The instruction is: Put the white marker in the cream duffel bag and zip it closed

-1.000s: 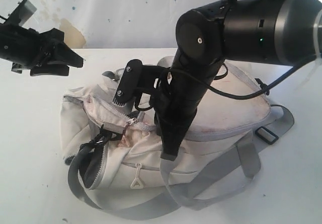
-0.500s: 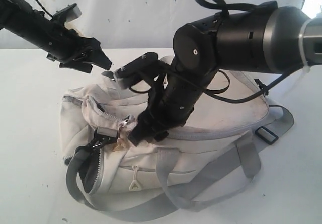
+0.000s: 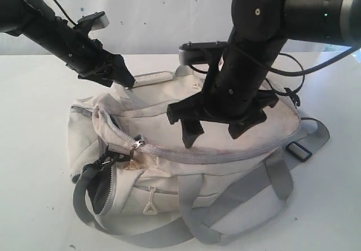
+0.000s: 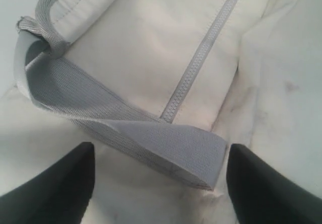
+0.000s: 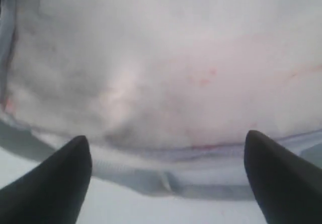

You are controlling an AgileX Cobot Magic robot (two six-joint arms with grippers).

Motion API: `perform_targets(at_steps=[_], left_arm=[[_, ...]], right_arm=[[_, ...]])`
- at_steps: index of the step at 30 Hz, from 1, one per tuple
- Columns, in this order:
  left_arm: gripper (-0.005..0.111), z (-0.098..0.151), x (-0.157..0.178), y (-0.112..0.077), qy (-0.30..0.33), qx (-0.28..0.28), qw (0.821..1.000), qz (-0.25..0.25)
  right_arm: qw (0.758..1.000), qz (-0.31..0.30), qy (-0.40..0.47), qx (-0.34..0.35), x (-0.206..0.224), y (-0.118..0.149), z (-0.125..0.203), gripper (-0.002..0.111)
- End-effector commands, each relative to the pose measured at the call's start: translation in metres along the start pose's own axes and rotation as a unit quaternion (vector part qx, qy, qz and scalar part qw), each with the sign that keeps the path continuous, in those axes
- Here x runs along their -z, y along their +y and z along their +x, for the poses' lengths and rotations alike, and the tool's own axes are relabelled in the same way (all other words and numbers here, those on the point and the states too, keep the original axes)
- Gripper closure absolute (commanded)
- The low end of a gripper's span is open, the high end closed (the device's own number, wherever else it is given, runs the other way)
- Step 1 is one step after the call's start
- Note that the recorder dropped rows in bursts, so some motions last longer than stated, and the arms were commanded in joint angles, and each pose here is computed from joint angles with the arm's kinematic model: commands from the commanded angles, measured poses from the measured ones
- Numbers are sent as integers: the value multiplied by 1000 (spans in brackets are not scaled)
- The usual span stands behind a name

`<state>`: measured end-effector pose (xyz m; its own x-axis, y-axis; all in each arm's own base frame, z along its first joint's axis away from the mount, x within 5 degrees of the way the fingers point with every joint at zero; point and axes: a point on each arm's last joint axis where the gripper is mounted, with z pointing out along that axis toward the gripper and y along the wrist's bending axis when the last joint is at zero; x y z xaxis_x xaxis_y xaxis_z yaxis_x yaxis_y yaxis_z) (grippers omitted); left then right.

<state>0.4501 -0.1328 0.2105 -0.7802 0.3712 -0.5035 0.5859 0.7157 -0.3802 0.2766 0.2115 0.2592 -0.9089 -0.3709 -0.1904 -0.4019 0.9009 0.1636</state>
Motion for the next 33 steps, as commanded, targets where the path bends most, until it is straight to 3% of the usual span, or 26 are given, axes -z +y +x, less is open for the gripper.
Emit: perform_targets(at_steps=[1,9,13,19,24,33], left_arm=[[26,-4,-1,-5,-5,-14,1000,1],[26,-3,-13,-24,23,-64,998,0],[26,-1,-21,-31,45,-97,994,-19],[26,3,-24,-37,71,-105,992,-6],[26,8,-31,-33,90,-106,990,-5],[26,27,-67,-15,132,-79,988,14]], right_arm=[[997,-34,52,37,7,5,10,32],[999,-16,37,-19,9,-35,1,32],[996,-10,19,-83,8,-62,-2,32],[983,-9,4,-183,-20,-92,-4,32],[978,-1,64,-199,-42,-97,0,32],[977,11,69,-201,-66,-103,-5,32]])
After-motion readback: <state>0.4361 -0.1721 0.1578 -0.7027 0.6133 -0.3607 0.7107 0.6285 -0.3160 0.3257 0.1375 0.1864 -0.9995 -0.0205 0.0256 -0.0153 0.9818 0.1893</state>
